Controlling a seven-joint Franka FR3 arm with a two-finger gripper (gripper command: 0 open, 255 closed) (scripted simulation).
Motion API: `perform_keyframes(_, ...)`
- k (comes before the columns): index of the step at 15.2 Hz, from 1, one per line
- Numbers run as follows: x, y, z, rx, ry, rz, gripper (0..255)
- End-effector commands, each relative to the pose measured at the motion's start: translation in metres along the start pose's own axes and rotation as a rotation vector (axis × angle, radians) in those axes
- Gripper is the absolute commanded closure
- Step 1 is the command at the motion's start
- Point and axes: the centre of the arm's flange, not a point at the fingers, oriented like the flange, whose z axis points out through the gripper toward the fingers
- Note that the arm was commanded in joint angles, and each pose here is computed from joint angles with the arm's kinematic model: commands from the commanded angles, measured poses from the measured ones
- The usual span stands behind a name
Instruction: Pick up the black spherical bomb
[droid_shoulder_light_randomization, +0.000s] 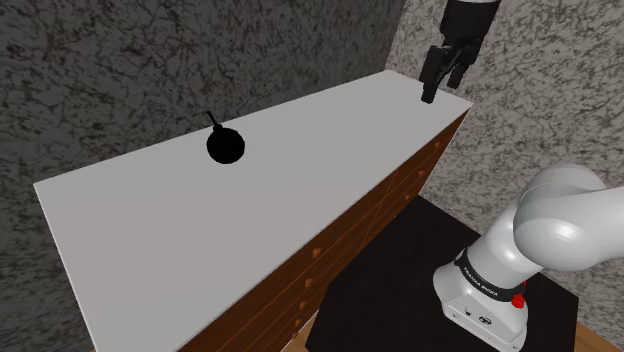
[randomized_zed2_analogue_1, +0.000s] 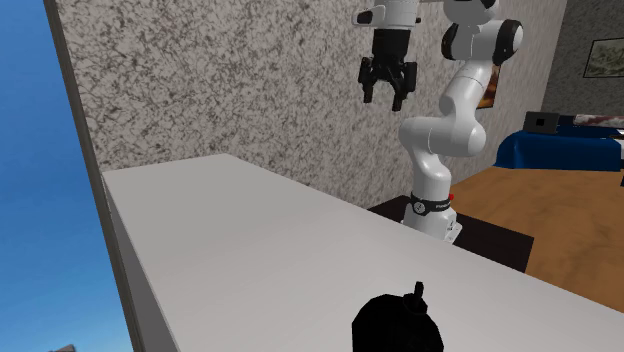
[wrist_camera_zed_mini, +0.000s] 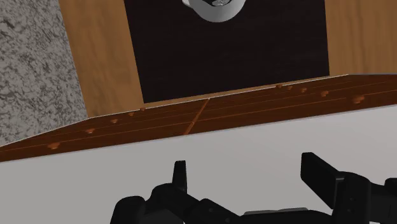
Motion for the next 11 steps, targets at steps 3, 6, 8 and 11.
perform_keyframes(3, 0.016, -0.021, 0.002, -0.001, 0.0, 0.003, 0)
perform_keyframes(6, 0.041, -0.052, 0.005, -0.002, 0.0, 0.008, 0)
perform_keyframes(8, 0.058, -0.072, 0.007, -0.003, 0.0, 0.011, 0)
perform_keyframes(11, 0.083, -0.103, 0.01, -0.004, 0.001, 0.015, 0)
